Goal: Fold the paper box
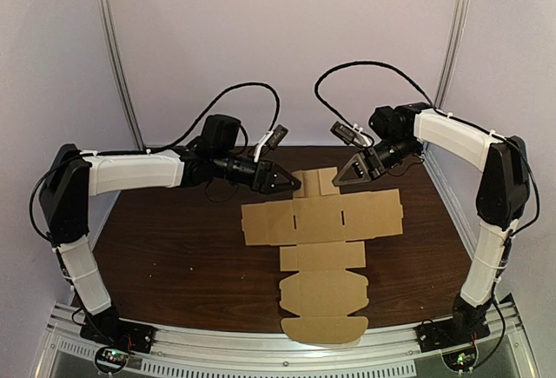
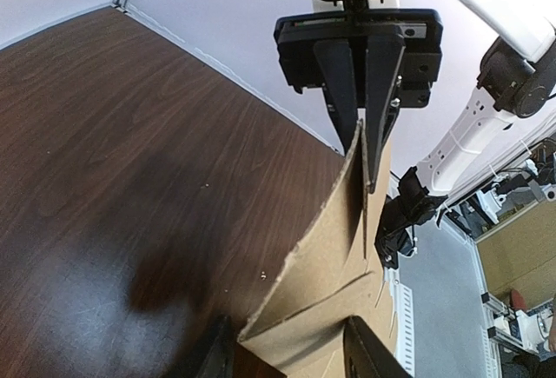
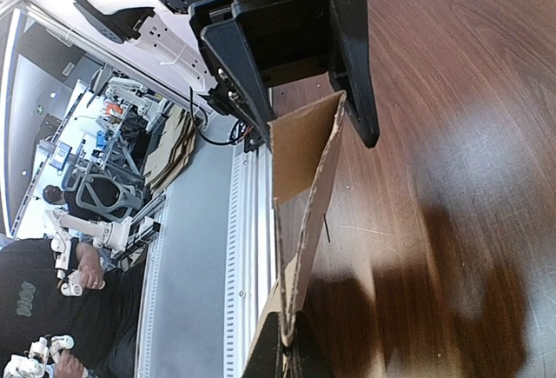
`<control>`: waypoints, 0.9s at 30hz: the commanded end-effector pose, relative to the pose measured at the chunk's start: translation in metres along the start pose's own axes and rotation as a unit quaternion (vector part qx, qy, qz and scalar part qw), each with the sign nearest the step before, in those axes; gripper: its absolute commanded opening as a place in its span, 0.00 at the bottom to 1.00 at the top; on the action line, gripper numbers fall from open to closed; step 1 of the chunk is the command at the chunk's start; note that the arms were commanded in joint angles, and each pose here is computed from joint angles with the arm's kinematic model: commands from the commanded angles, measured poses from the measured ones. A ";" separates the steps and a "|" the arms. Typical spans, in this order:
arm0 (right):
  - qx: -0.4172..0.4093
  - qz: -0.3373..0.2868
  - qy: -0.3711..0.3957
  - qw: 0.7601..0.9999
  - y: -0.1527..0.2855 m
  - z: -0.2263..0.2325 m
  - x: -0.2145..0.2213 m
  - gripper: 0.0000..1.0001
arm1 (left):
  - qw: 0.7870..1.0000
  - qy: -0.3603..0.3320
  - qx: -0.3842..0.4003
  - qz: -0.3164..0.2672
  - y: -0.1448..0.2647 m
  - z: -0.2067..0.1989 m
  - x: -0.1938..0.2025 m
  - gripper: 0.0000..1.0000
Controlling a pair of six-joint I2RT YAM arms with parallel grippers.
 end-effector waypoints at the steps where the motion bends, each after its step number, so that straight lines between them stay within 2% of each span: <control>1: -0.039 -0.015 0.021 0.999 -0.002 0.021 -0.007 0.00 | 1.000 -0.020 0.011 -0.021 -0.007 -0.001 -0.012 0.45; 4: -0.039 -0.015 0.020 0.999 -0.002 0.021 -0.007 0.00 | 0.999 -0.019 0.020 -0.022 -0.007 -0.003 -0.012 0.37; 10: -0.022 -0.004 0.015 1.000 -0.003 0.012 -0.005 0.00 | 0.999 -0.010 0.044 -0.019 -0.010 -0.006 -0.012 0.06; 12: -0.008 0.000 0.011 1.000 -0.004 0.007 -0.005 0.00 | 0.999 -0.008 0.049 -0.018 -0.010 -0.007 -0.012 0.00; 14: 0.012 0.002 0.001 1.000 -0.004 -0.002 -0.005 0.08 | 0.999 -0.007 0.049 -0.017 -0.010 -0.007 -0.011 0.00; 17: 0.034 0.010 0.002 0.999 -0.007 -0.006 -0.002 0.16 | 0.999 -0.005 0.047 -0.019 -0.009 -0.007 -0.011 0.00; 20: 0.036 0.017 -0.001 0.999 -0.011 -0.008 0.000 0.19 | 0.999 -0.005 0.049 -0.020 -0.009 -0.007 -0.011 0.00; 22: 0.036 0.021 -0.001 0.999 -0.013 -0.009 0.000 0.18 | 0.999 -0.005 0.050 -0.020 -0.009 -0.008 -0.011 0.00; 27: 0.034 0.023 -0.002 0.999 -0.017 -0.011 0.000 0.02 | 0.998 -0.005 0.052 -0.018 -0.009 -0.009 -0.012 0.00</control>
Point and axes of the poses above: each gripper's point midway between its finger pads, its own y axis back along the fingers, its own z axis along the line the jaws close on, x = y × z, the point moved 4 cm from there along y, back along the fingers, and after that the axes turned 1 degree about y, right-handed, at the moved point
